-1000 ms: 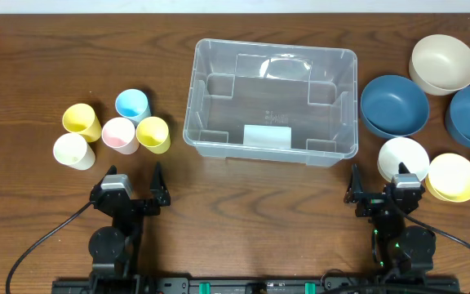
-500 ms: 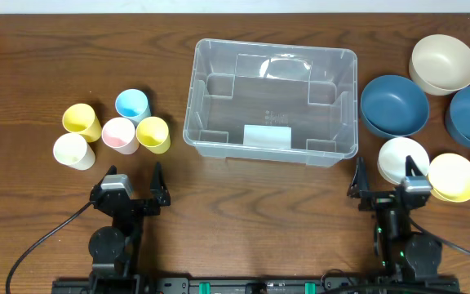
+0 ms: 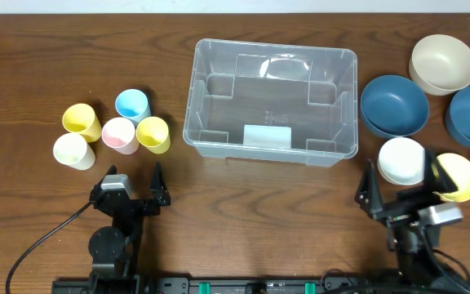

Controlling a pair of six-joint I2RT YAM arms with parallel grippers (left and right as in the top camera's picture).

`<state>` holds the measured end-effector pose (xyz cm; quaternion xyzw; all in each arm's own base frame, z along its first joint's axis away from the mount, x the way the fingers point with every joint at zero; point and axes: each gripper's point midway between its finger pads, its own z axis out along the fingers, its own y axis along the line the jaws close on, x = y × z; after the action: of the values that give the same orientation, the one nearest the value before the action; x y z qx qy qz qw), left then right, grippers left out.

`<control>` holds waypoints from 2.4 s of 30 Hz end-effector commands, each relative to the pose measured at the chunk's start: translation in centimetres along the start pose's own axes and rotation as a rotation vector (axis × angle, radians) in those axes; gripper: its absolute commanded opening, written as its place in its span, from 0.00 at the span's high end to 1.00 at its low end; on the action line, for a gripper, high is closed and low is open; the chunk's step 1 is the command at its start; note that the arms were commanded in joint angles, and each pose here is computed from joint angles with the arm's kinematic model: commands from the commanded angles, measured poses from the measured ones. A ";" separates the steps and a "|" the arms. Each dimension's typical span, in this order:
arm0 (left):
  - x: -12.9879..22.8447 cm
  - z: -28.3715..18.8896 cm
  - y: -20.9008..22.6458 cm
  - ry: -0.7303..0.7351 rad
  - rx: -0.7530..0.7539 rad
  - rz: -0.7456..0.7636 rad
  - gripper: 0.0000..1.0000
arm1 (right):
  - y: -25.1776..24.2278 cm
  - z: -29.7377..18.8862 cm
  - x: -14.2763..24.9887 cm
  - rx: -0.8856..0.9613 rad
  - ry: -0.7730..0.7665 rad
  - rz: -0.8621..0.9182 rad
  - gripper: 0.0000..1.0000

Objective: Pack container
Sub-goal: 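Move the right gripper to the blue bowl at the right, then grasp the blue bowl rim with the right gripper and lift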

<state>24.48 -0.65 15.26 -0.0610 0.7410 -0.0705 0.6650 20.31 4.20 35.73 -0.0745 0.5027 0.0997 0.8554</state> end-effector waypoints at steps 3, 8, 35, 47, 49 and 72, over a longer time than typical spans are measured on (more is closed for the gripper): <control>1.5 0.1 0.7 0.045 -0.031 0.017 0.02 | -1.0 4.8 -2.7 0.018 0.177 -0.073 0.01; 1.5 0.1 0.7 0.046 -0.031 0.017 0.02 | 0.4 9.4 1.6 -0.125 0.560 0.054 0.01; 1.5 0.1 0.7 0.046 -0.031 0.017 0.02 | -18.6 -0.4 22.3 0.968 1.156 0.835 0.01; 1.5 0.1 0.7 0.046 -0.030 0.017 0.02 | -22.1 1.6 25.3 1.030 1.228 0.812 0.01; 1.5 0.1 0.7 0.046 -0.031 0.017 0.02 | -22.4 1.4 26.5 1.046 1.271 0.825 0.01; 1.5 0.1 0.7 0.046 -0.031 0.017 0.02 | -23.4 -3.5 34.9 1.156 1.482 0.816 0.01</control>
<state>24.48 -0.65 15.25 -0.0612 0.7412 -0.0706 0.6647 39.61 -15.01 4.78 0.4794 0.8636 0.0731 0.1379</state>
